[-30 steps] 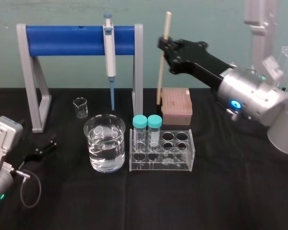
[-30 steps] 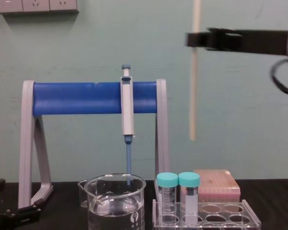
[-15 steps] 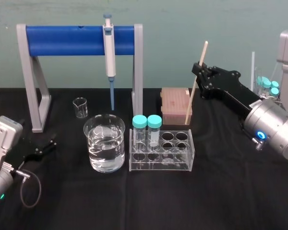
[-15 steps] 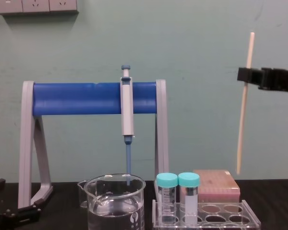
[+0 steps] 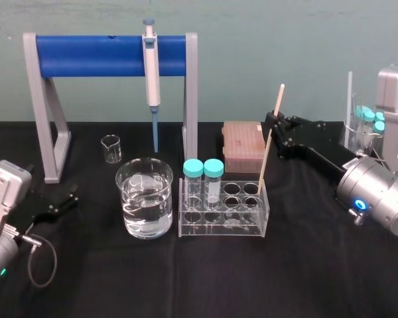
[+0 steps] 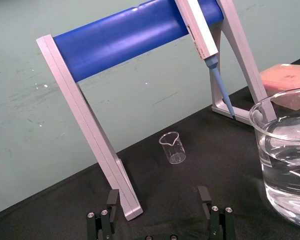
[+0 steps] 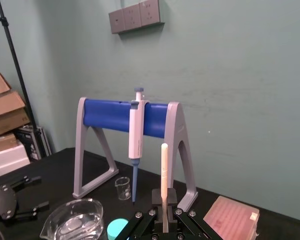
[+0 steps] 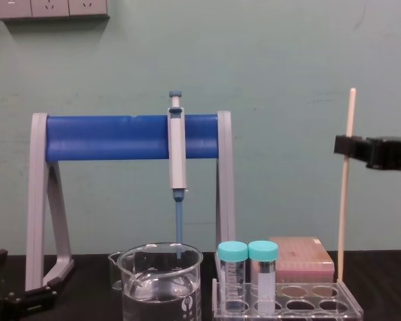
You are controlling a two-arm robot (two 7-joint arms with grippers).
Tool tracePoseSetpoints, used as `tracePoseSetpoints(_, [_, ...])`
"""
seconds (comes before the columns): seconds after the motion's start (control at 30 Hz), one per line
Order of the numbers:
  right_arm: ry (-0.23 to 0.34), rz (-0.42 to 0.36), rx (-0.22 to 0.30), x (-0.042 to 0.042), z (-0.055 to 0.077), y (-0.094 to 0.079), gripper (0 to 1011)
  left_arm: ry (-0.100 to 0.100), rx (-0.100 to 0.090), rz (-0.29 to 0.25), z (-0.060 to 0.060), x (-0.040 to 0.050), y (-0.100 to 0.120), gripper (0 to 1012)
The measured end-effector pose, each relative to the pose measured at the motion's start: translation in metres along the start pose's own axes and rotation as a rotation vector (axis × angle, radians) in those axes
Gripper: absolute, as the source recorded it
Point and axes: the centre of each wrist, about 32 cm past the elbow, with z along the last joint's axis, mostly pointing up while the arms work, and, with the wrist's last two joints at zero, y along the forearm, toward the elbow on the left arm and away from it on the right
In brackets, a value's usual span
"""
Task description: Hold the thermometer with one hand and immerse one end into the beaker, then reinsert it into the test tube rack.
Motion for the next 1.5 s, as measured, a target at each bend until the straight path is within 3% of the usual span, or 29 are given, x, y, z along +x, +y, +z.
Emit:
tracePoseSetpoints(0.67, [-0.048,0.038,-0.03,0.0027,-0.02,0.012,55,0.0,0.0,0.0,0.0,0.0,0.0,1004])
tracePoseSetpoints(1.5, [-0.055,0.056,-0.078,0.0078,-0.042,0.019,55,0.0,0.0,0.0,0.0,0.0,0.0,1004])
